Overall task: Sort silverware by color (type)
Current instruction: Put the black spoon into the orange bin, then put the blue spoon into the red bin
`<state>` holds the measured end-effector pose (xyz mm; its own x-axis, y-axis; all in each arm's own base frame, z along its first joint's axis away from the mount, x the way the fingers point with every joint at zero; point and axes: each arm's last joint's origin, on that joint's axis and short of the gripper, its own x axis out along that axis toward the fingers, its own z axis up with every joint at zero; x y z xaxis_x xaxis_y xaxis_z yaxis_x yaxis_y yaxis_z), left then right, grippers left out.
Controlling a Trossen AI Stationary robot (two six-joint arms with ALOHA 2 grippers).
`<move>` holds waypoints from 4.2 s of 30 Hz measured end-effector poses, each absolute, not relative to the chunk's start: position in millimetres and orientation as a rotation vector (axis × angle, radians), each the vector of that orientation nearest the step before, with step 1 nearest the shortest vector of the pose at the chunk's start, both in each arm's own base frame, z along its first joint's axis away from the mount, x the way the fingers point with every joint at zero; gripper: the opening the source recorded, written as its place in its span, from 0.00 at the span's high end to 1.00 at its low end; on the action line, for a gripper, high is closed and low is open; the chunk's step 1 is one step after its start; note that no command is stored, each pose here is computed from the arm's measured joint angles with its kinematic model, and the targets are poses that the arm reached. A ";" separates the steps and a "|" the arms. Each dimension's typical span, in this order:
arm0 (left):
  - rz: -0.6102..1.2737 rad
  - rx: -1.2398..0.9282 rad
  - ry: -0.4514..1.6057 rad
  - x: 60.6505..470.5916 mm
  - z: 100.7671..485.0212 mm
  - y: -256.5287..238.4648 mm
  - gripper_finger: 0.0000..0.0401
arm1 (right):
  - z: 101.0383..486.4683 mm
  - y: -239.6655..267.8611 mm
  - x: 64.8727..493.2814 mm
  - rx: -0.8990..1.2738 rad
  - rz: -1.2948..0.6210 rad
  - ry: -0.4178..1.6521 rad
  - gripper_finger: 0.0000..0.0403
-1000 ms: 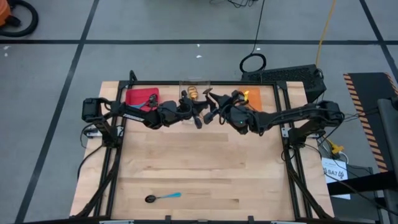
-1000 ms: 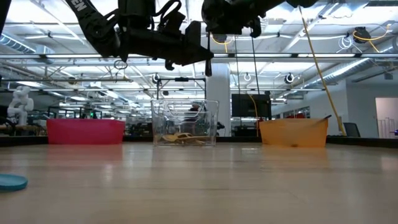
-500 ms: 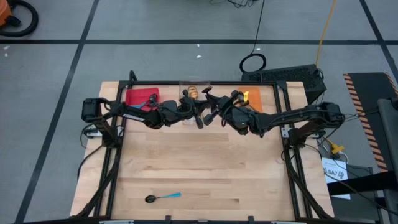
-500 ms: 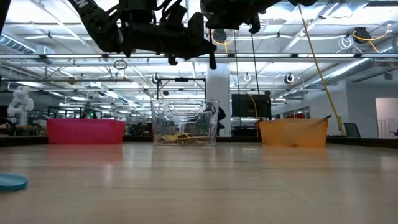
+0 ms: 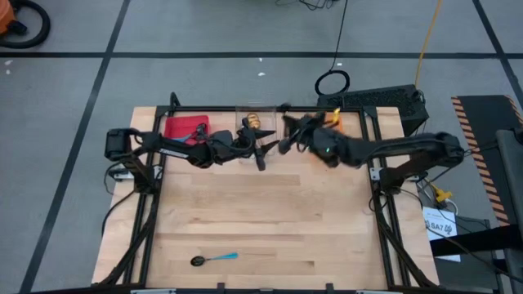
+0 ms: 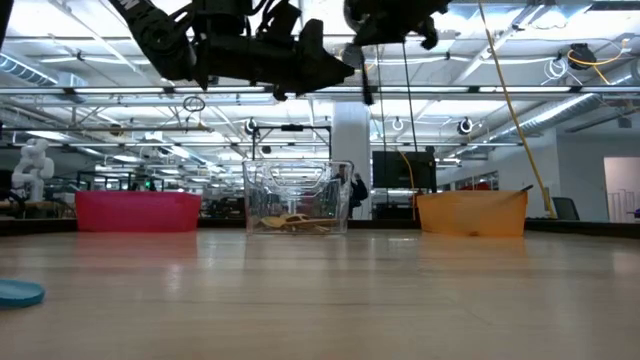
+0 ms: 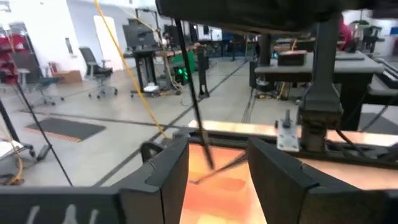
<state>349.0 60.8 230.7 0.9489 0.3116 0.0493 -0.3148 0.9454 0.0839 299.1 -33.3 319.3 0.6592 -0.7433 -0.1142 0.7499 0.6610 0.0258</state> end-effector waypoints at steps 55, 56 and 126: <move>0.957 0.353 0.293 238.0 287.1 182.9 0.57 | 208.9 -227.3 181.8 1.446 -0.614 1.453 0.99; 0.961 0.357 0.297 237.1 287.1 184.1 0.57 | 207.0 -229.4 180.9 1.455 -0.625 1.452 0.99; 0.397 -0.025 0.605 283.4 247.4 10.3 0.57 | 362.9 -159.2 186.8 0.471 -0.427 0.706 0.79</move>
<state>283.4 10.3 247.4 0.7495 0.3557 -0.5583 -0.3704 0.9243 0.0917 186.8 -159.2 362.9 0.6846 -0.2119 -0.6975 0.5201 0.8124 0.2637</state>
